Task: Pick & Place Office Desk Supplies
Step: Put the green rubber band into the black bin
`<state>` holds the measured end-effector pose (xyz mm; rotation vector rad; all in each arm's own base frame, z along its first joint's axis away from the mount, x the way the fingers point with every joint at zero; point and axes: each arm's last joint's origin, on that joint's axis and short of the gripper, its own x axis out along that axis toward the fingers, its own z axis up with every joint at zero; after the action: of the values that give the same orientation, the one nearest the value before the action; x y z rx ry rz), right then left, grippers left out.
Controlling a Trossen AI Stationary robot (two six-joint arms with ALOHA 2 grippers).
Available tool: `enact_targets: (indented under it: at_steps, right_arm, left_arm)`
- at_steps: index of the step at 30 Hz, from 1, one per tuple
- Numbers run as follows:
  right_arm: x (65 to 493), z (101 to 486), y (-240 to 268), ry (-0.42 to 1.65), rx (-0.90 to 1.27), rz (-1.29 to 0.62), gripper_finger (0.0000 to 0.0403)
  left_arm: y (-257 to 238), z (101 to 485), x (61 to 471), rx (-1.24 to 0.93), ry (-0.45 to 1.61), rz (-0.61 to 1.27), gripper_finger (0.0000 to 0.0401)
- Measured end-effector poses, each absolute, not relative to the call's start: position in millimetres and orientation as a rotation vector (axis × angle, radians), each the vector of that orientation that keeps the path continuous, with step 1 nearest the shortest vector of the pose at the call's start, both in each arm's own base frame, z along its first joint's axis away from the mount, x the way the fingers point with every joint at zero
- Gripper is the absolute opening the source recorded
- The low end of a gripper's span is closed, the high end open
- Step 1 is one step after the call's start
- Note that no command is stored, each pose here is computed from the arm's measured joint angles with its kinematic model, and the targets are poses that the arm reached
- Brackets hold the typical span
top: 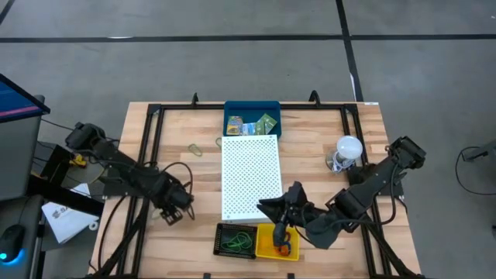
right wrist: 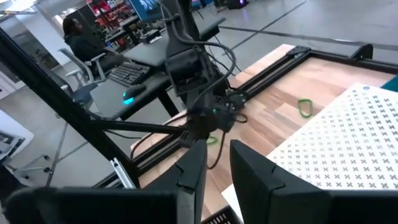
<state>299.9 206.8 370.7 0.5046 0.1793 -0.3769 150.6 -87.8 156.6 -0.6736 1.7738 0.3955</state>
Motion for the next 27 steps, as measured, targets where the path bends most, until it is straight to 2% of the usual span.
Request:
enact_targets:
  at_steps: [19,27]
  right_arm:
    - [295.1,366.8,210.2,0.207,0.509,-0.381,0.0068]
    - [292.7,366.7,213.4,0.211,0.507,-0.369,0.0068]
  left_arm:
    - [-77.5,124.5,141.4,-0.76,1.713,0.437,0.0176]
    - [-74.8,118.8,135.9,-0.749,1.727,0.447,0.0146]
